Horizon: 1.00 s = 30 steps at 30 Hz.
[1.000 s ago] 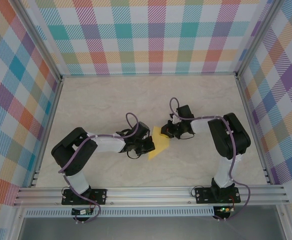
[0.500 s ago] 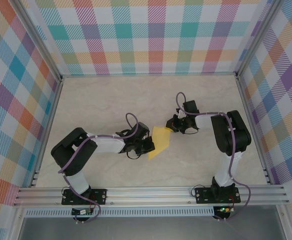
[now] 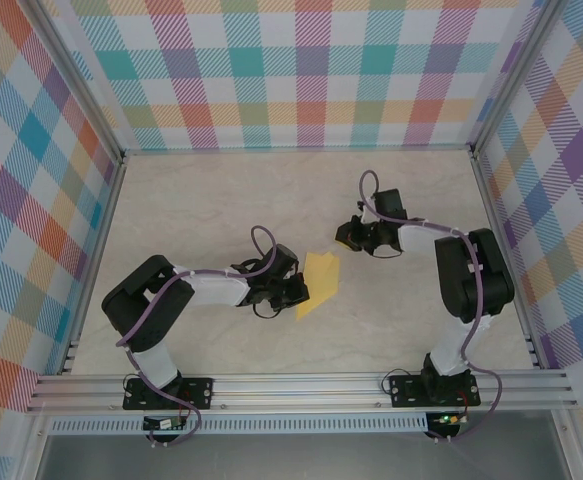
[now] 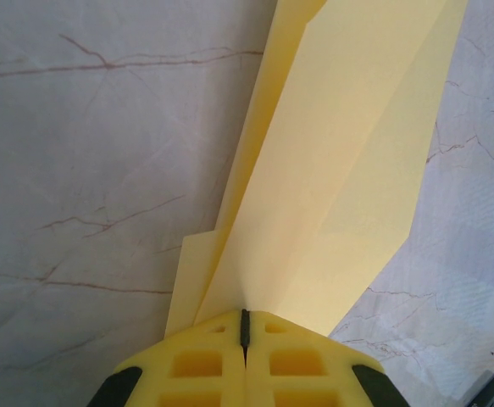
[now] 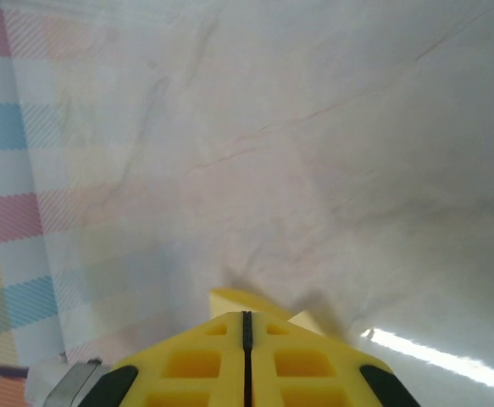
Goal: Fold a paper plane with a square sheet of paper (pick it up from the middle)
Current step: Fourth fold the wing at the center of the table.
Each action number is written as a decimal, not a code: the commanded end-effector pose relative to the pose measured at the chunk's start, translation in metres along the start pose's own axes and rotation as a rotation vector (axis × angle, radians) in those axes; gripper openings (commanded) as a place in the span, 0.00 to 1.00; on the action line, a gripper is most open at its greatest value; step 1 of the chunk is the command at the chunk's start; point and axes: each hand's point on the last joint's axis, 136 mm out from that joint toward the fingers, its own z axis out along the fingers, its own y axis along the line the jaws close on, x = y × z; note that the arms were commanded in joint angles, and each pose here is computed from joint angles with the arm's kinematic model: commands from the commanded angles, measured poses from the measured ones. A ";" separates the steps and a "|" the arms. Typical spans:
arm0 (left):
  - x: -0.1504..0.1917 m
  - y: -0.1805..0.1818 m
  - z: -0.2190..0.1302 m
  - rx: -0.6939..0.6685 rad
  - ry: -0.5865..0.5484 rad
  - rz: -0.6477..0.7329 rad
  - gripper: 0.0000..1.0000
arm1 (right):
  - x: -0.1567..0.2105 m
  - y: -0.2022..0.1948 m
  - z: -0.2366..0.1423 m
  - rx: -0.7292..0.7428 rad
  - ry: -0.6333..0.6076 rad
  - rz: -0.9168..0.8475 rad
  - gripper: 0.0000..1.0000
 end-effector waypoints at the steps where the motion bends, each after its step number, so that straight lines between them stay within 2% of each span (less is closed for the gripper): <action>1: 0.043 0.097 0.003 -0.345 0.126 -0.056 0.00 | 0.034 0.024 0.008 -0.067 0.068 -0.036 0.07; 7: 0.043 0.096 0.003 -0.346 0.130 -0.053 0.00 | 0.071 0.015 0.023 -0.054 0.117 -0.026 0.06; 12: 0.045 0.097 0.005 -0.342 0.138 -0.053 0.00 | 0.084 -0.004 0.034 -0.035 0.150 -0.005 0.05; 15: 0.045 0.097 0.005 -0.343 0.138 -0.053 0.00 | 0.086 -0.023 0.038 0.030 0.150 -0.004 0.05; 23: 0.047 0.101 0.005 -0.349 0.140 -0.055 0.00 | 0.058 -0.047 0.036 0.133 0.067 -0.001 0.05; 30: 0.049 0.104 0.005 -0.354 0.146 -0.053 0.00 | 0.023 -0.055 0.028 0.099 -0.001 0.026 0.06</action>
